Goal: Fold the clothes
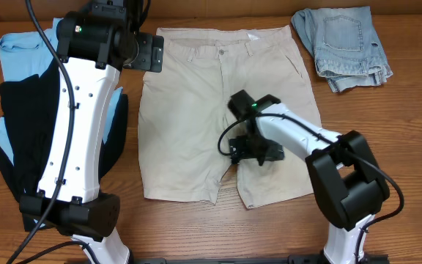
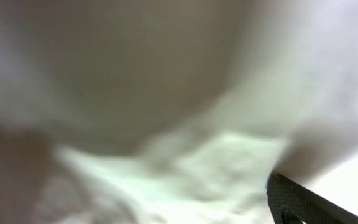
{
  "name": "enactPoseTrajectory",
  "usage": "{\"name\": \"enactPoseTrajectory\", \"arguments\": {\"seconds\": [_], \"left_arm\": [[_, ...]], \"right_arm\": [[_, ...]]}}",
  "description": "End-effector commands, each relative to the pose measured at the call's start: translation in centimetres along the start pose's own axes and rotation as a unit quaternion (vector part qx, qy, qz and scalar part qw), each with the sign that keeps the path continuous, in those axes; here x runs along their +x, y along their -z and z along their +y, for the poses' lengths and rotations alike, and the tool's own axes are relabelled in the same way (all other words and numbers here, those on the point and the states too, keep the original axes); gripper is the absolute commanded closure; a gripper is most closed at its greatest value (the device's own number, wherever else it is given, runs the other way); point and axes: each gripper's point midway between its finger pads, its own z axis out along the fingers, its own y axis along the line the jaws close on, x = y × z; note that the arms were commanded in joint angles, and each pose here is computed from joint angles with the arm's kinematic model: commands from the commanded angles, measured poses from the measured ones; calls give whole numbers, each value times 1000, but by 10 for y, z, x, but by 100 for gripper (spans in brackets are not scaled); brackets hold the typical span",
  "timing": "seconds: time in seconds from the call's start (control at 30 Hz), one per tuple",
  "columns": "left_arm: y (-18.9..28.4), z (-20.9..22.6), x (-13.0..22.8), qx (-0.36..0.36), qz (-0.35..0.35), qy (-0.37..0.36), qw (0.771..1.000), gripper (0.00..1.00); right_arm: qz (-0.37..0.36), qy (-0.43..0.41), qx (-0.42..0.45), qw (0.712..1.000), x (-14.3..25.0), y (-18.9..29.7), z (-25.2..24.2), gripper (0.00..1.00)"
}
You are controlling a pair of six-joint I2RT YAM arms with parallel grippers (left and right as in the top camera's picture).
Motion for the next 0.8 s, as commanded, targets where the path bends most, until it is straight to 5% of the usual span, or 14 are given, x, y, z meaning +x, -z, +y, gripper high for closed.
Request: {"name": "enactPoseTrajectory", "arguments": {"seconds": [0.0,0.3,0.47,0.77], "left_arm": [[-6,-4,5,7,14,-10,1000,0],[-6,-3,12,6,30,-13,999,0],[-6,-3,13,6,30,-14,999,0],[-6,-3,13,6,30,-14,999,0]], "right_arm": [[30,-56,25,998,-1,-12,-37,4],[56,-122,-8,991,-11,-11,-101,4],[26,-14,-154,988,-13,23,-56,13],[-24,62,-155,986,-8,44,4,14]]}}
